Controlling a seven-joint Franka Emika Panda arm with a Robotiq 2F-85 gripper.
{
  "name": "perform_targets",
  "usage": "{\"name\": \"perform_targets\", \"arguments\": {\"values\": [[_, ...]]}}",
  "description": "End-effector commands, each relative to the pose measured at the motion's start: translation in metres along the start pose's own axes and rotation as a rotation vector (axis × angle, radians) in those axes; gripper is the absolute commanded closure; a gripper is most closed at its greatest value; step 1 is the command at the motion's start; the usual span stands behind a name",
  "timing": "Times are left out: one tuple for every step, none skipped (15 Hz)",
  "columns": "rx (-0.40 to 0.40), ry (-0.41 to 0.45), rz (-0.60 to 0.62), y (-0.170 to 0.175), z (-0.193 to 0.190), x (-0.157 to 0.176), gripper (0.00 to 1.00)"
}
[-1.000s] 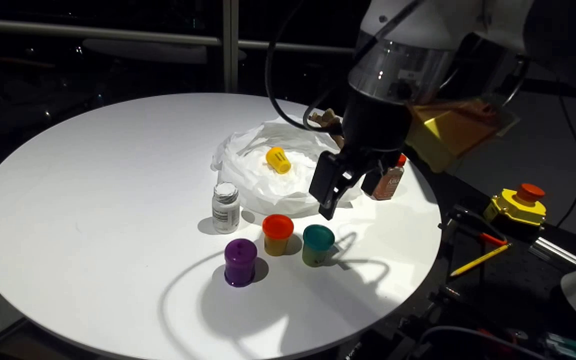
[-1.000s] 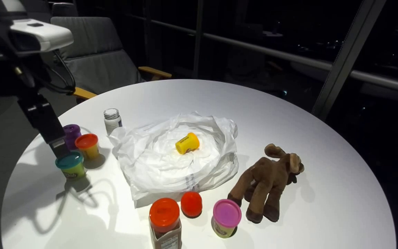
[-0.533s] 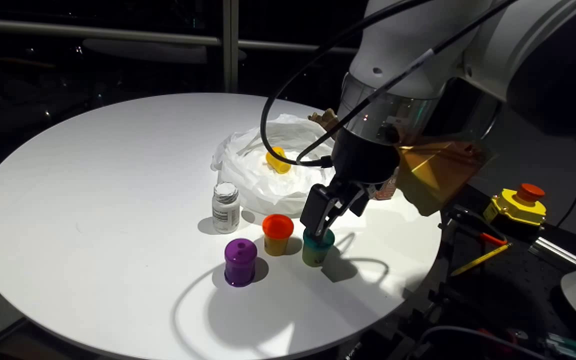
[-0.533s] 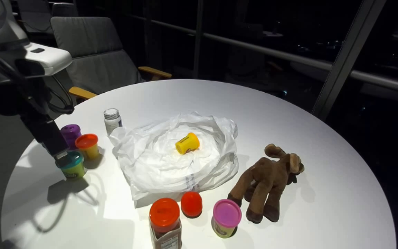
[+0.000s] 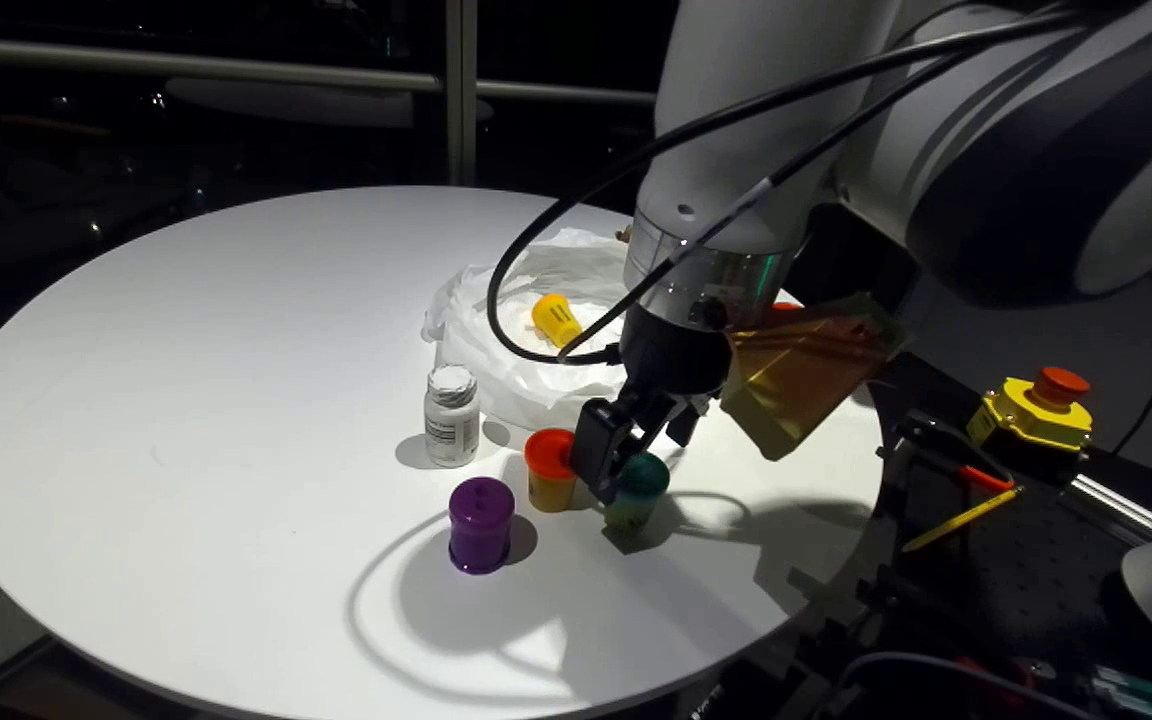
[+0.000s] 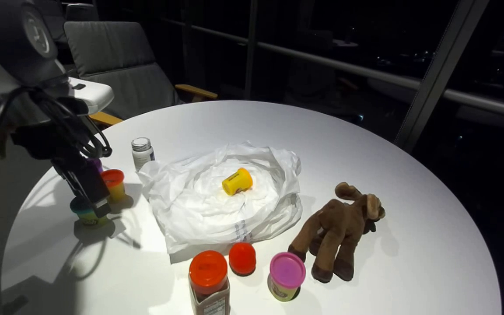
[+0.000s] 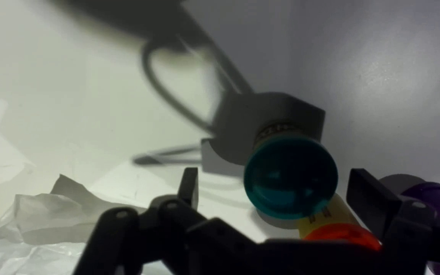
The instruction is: Pick up all the objects from the table and put them in the plastic bag.
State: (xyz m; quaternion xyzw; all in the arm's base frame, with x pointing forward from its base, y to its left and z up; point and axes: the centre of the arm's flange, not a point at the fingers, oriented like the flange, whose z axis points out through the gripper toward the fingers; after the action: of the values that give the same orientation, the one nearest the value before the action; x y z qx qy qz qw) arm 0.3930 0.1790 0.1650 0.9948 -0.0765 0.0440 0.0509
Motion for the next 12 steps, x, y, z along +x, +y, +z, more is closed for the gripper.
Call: {"name": "perform_targets", "arguments": {"values": [[0.019, -0.01, 0.01, -0.012, 0.02, 0.015, 0.0], [0.019, -0.015, 0.014, -0.012, 0.024, 0.015, 0.0], [0.022, -0.019, 0.02, -0.011, 0.025, 0.015, 0.25], [0.022, -0.017, 0.026, -0.009, 0.025, 0.015, 0.25], [0.024, -0.015, 0.034, -0.007, 0.021, 0.012, 0.34], [0.023, -0.007, 0.042, -0.004, 0.018, 0.009, 0.42], [0.024, 0.003, 0.049, -0.002, 0.014, 0.007, 0.51], [0.025, 0.014, 0.056, 0.0, 0.008, 0.003, 0.58], [0.027, 0.024, 0.062, 0.002, 0.002, 0.001, 0.65], [0.025, 0.033, 0.068, 0.003, -0.002, 0.0, 0.73], [0.024, 0.038, 0.073, 0.005, -0.011, -0.003, 0.78], [0.02, 0.034, 0.077, 0.008, -0.02, -0.003, 0.77]]}}
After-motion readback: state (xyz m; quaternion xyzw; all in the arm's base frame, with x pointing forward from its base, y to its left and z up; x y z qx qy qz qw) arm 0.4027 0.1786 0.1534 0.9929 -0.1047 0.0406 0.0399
